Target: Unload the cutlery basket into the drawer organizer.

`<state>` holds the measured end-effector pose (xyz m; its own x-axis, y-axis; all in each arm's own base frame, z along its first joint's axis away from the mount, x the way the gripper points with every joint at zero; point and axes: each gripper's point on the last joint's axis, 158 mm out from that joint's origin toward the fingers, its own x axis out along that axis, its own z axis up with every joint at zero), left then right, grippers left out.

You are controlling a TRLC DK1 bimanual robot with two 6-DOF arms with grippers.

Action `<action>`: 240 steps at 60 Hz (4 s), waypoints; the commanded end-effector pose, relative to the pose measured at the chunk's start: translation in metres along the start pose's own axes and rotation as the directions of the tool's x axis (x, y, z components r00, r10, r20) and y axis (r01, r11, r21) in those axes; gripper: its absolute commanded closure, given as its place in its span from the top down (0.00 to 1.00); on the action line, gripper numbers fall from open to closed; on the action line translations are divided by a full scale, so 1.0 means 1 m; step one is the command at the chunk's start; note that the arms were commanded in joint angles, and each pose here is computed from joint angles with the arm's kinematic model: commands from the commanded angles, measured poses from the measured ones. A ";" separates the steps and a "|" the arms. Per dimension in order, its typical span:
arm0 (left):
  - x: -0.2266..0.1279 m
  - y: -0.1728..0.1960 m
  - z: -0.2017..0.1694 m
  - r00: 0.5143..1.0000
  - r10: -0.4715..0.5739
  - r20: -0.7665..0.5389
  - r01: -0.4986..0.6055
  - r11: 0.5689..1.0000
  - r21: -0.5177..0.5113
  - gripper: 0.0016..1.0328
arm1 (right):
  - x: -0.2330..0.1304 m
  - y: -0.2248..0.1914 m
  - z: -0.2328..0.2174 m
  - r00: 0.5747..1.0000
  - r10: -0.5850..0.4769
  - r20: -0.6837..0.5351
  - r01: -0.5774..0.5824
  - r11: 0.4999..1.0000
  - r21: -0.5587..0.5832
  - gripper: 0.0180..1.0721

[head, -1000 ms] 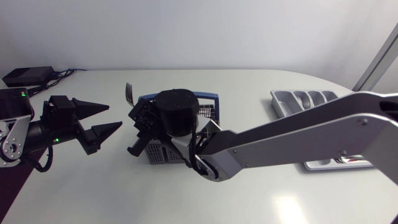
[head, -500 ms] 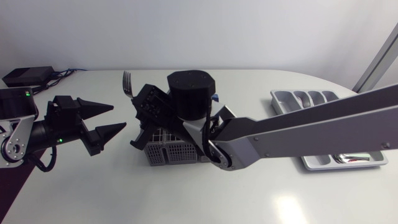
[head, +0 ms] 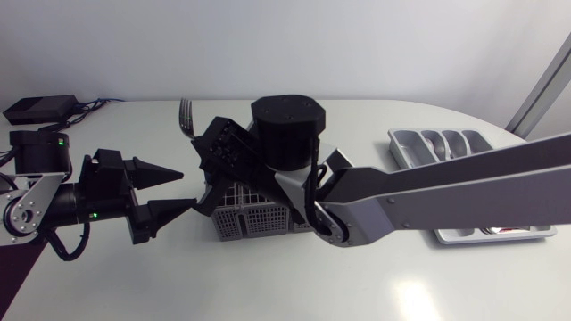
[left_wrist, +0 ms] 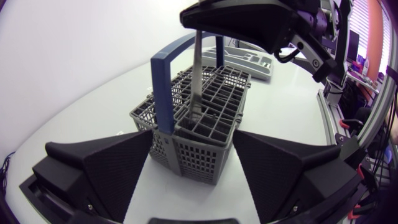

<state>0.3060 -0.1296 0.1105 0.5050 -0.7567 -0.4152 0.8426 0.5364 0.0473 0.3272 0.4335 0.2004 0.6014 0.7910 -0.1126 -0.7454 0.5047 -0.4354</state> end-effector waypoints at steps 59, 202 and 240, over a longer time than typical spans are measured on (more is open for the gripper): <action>-0.005 -0.001 -0.003 0.999 0.035 -0.038 -0.036 0.999 -0.011 0.87 | -0.048 -0.037 0.057 0.999 -0.033 0.020 0.033 0.999 0.036 0.07; -0.002 0.023 0.038 0.969 0.196 -0.148 -0.190 0.980 0.053 0.91 | -0.388 -0.426 -0.417 -0.071 -0.222 -0.973 0.756 0.624 -0.197 0.06; 0.005 0.016 0.037 0.969 0.179 -0.170 -0.173 0.984 0.048 0.91 | -0.372 -0.390 -0.475 -0.122 -0.079 -0.989 0.707 0.693 -0.143 0.10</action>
<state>0.3243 -0.1364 0.1346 0.6055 -0.5702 -0.5553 0.7514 0.6395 0.1628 0.5294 -0.2254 0.0023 0.2921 -0.4808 -0.8267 -0.0323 0.8590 -0.5109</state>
